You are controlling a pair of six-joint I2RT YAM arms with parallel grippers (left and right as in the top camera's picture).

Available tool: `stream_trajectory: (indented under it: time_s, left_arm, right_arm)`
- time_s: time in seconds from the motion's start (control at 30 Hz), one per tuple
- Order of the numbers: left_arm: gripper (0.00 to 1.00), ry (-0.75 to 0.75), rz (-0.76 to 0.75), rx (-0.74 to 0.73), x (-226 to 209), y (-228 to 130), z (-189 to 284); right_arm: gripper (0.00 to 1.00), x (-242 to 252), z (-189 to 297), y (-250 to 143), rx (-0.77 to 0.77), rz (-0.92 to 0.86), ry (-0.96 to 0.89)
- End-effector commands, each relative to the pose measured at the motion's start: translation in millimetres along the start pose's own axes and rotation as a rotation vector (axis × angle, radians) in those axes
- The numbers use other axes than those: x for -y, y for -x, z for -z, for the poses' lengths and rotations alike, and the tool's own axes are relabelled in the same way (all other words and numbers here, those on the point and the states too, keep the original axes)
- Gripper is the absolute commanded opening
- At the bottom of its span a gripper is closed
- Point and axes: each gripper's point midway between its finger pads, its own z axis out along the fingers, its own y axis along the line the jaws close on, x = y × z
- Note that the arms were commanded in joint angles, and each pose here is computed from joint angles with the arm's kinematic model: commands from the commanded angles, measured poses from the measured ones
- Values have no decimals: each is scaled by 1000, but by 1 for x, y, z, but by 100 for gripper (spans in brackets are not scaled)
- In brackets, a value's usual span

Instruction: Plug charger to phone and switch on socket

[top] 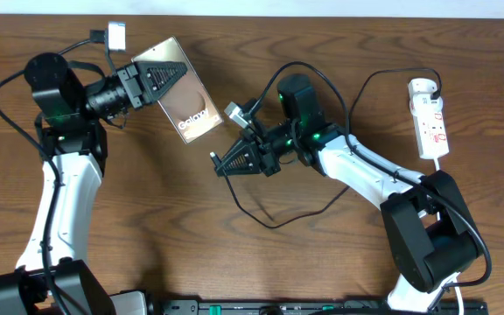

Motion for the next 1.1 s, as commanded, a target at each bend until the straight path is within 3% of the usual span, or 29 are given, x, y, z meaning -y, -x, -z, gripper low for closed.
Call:
stream_trajectory:
  time_s: [0.0,0.43,1.07]
  left_arm:
    - [7,-14,51,-9,10,-1,-5]
    - [8,-22,52,-24,9,-5,-6]
    - [8,-63,-54,-76,18,-18,-18]
  right_arm:
    - [1,-1,3,6,8,-53,-5]
    - [1,3,25,13,43,-62,-29]
    - [1,-3,19,20,33,-50,-16]
